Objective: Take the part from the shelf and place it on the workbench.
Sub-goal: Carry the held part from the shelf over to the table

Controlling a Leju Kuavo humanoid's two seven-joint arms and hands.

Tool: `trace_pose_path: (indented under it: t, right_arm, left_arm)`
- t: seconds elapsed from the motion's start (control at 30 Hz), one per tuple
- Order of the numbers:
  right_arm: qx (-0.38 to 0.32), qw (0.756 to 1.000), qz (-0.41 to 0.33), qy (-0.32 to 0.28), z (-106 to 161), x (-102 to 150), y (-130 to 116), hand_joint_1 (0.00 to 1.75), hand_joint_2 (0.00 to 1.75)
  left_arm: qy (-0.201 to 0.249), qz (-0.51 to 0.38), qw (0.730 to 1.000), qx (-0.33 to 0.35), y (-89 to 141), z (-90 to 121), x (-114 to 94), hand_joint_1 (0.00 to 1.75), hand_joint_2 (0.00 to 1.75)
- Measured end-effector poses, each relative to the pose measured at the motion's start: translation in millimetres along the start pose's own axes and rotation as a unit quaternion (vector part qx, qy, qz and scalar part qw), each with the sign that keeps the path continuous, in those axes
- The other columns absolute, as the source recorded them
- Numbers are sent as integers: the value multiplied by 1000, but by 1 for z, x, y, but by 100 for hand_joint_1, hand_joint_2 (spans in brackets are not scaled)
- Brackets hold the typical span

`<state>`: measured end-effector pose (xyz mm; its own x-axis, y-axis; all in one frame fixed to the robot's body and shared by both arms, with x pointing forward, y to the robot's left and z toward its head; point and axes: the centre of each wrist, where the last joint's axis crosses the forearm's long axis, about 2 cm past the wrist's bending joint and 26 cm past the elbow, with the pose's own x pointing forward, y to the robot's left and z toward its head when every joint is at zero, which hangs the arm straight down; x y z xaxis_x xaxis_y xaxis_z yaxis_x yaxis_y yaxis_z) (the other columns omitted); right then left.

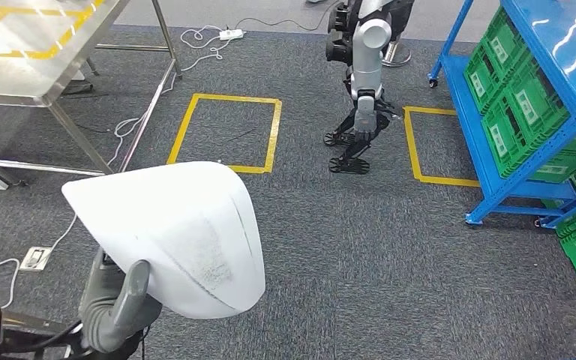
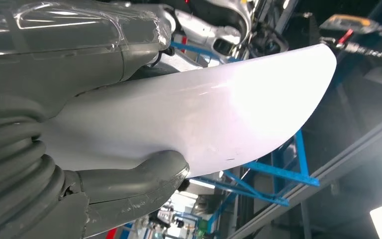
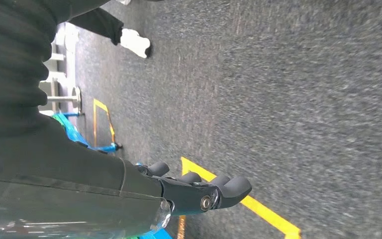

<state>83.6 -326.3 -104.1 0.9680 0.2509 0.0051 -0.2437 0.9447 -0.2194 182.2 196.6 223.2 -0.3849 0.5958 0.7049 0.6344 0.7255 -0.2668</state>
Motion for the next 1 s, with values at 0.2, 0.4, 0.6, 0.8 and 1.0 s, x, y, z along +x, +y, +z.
trace_pose_path:
  t: [0.2, 0.4, 0.6, 0.8, 1.0]
  right_arm:
    - [0, 1000, 0, -2, 0, 2, 0, 0, 175]
    - [4, 1000, 1, 0, 0, 0, 3, 0, 175]
    - [3, 1000, 1, -2, 1, 2, 2, 0, 175]
    - [6, 1000, 1, 0, 0, -1, 4, 0, 175]
    - [6, 1000, 1, -2, 1, 2, 3, 0, 175]
  left_arm:
    - [-1, -2, 1000, 1, 1, -1, 1, 175, 175]
    - [-2, -2, 1000, 1, 1, -1, 2, 175, 175]
    - [-2, -2, 1000, 1, 1, 0, 2, 175, 175]
    - [0, -2, 1000, 2, 1, 1, 2, 175, 175]
    - [0, -2, 1000, 2, 1, 1, 3, 175, 175]
